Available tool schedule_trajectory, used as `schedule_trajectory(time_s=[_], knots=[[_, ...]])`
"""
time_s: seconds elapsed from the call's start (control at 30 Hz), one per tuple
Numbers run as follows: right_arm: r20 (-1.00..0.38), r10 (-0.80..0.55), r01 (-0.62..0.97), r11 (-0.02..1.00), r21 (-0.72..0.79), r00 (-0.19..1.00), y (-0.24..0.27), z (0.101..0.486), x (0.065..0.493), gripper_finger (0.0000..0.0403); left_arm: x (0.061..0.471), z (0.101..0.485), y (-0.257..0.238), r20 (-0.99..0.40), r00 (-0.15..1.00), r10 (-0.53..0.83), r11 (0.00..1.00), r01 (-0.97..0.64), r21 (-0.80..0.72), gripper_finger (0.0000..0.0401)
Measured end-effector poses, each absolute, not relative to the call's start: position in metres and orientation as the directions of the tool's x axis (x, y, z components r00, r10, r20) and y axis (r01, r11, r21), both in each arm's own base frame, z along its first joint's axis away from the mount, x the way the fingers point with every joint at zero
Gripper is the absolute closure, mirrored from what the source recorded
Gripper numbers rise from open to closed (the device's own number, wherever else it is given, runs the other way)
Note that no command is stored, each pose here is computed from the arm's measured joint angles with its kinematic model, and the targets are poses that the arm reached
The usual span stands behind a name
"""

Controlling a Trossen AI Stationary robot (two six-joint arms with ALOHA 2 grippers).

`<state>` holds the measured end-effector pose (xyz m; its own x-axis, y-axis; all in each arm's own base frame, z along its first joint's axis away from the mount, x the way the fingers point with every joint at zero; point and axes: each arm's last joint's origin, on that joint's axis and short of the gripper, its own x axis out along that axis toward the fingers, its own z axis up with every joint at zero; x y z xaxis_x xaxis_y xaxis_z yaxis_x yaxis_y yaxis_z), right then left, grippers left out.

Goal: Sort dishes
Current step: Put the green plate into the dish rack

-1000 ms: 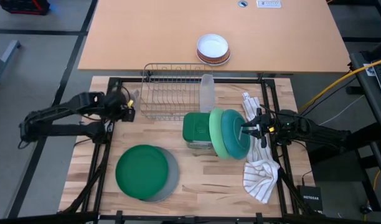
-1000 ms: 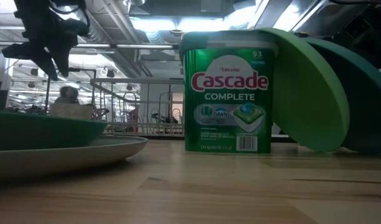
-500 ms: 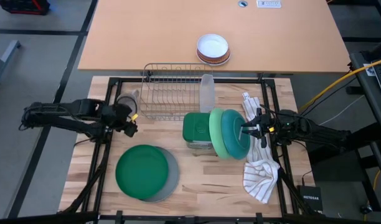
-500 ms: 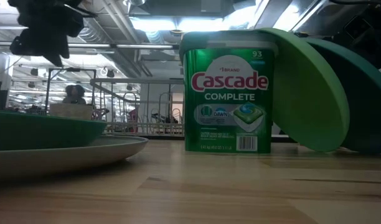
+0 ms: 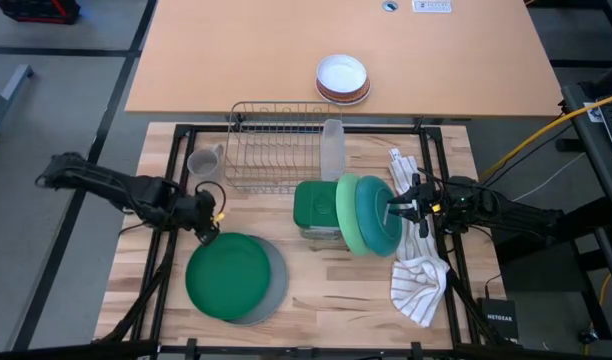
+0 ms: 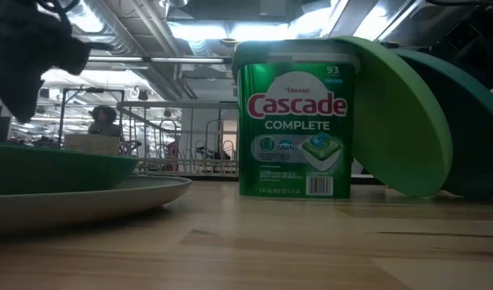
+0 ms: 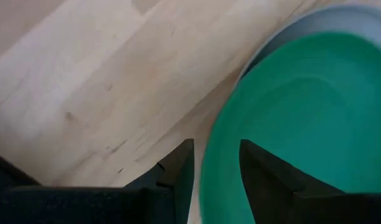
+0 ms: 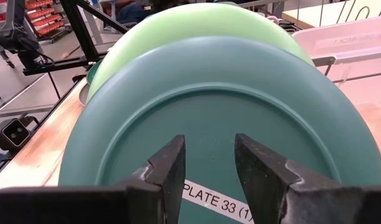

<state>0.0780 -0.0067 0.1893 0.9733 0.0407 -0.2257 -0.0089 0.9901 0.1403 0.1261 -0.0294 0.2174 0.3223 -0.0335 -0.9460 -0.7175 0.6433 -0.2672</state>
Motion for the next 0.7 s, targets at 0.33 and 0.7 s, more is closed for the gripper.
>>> schedule_trajectory(time_s=[0.33,0.7], knots=[[-0.226,0.041,-0.009,0.990,0.140,0.973,-0.007,0.189,0.078,0.0260,0.137,0.195,-0.045,-0.950,0.305,-0.064,0.689,-0.675,-0.263,0.0284],[-0.226,0.041,-0.009,0.990,0.140,0.973,-0.007,0.189,0.078,0.0260,0.142,0.187,-0.047,-0.968,0.246,-0.046,0.734,-0.650,-0.200,0.0284]])
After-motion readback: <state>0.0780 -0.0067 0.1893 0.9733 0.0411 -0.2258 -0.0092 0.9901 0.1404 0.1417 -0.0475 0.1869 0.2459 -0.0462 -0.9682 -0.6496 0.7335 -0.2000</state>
